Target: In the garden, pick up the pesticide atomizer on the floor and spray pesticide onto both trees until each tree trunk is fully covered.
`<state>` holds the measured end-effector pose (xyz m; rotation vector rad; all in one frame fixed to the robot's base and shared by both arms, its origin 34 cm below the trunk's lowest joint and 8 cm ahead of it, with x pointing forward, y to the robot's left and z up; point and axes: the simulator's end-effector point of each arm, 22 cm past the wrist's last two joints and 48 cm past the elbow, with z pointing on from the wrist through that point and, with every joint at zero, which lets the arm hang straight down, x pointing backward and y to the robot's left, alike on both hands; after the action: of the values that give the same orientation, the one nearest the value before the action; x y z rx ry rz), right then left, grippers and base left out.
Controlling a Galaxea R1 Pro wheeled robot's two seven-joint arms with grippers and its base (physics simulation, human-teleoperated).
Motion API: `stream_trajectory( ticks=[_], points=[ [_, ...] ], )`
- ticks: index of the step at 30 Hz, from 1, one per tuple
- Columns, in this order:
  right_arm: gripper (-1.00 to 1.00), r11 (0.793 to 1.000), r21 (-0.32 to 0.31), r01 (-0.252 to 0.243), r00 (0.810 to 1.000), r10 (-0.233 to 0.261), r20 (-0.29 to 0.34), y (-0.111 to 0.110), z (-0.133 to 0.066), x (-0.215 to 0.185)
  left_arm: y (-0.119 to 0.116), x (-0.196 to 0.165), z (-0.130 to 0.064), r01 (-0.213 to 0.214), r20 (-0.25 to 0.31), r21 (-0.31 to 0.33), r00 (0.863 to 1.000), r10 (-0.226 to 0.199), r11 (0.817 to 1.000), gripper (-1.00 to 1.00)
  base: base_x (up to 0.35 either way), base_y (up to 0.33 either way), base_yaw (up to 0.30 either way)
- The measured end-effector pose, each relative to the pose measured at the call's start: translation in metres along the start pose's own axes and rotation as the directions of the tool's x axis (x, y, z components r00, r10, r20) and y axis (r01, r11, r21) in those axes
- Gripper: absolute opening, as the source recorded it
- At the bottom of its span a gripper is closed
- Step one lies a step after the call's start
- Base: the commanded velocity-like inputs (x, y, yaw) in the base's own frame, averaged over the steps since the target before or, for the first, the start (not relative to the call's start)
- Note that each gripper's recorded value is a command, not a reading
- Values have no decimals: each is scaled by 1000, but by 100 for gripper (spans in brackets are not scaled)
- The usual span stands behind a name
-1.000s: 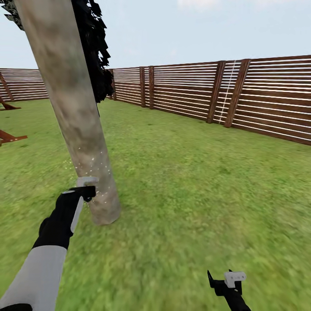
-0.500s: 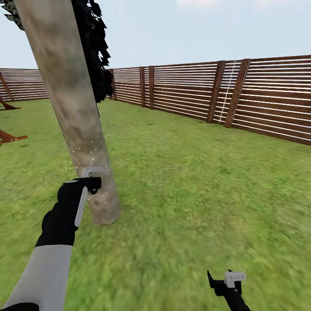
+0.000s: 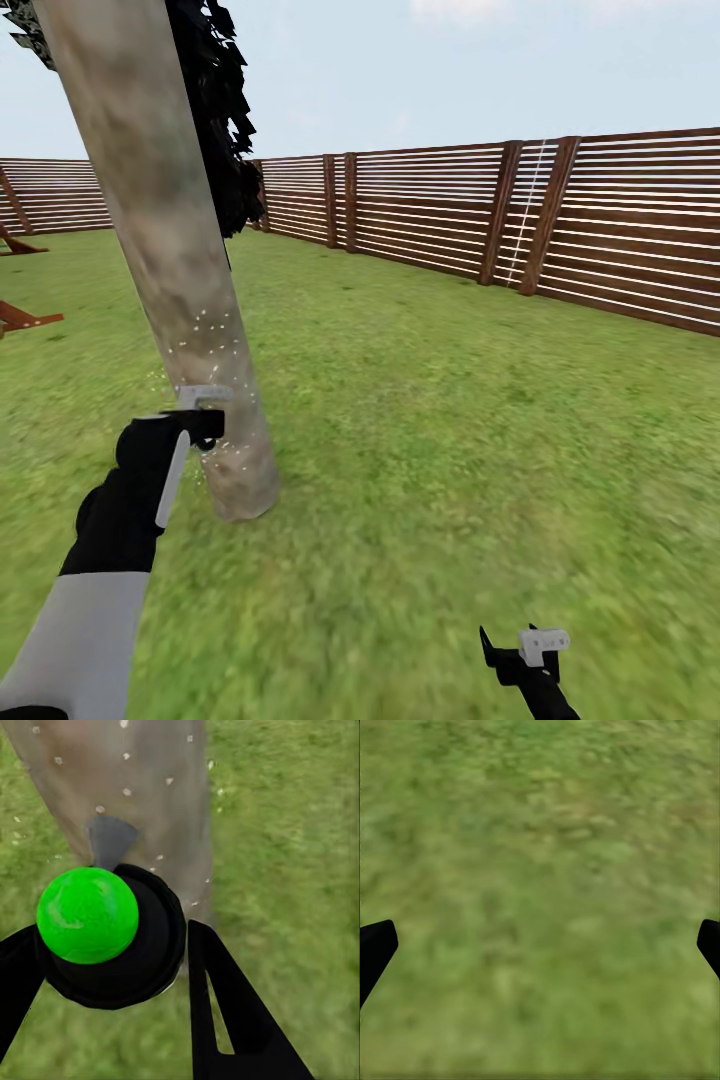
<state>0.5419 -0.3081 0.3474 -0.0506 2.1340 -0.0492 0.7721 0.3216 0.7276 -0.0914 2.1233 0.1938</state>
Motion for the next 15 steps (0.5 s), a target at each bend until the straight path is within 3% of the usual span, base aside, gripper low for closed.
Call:
stream_trajectory(
  ticks=[1,4,6,9,12,15],
  points=[
    [100,1000,-1,0,1000,0,-1,0,0,0,7,0,0,-2,-1,-13,1000,2,1000,-100,0,0,0],
    [100,1000,0,0,1000,0,-2,0,0,0,50,6,2,58,-11,-73,998,-59,996,-100,0,0,0],
    [100,1000,-1,1,1000,-1,-2,0,0,1,75,13,4,60,-21,-107,998,-63,992,-100,0,0,0],
    [100,1000,-1,1,1000,-1,-2,0,0,1,69,65,21,50,-107,-96,992,-60,994,-100,0,0,0],
    [100,1000,-1,0,1000,0,-2,0,0,1,61,118,54,42,-152,-83,987,-54,996,-100,0,0,0],
    [100,1000,-1,1,1000,-1,-2,0,0,1,59,154,74,35,-155,-81,987,-47,996,-100,0,0,0]
  ],
)
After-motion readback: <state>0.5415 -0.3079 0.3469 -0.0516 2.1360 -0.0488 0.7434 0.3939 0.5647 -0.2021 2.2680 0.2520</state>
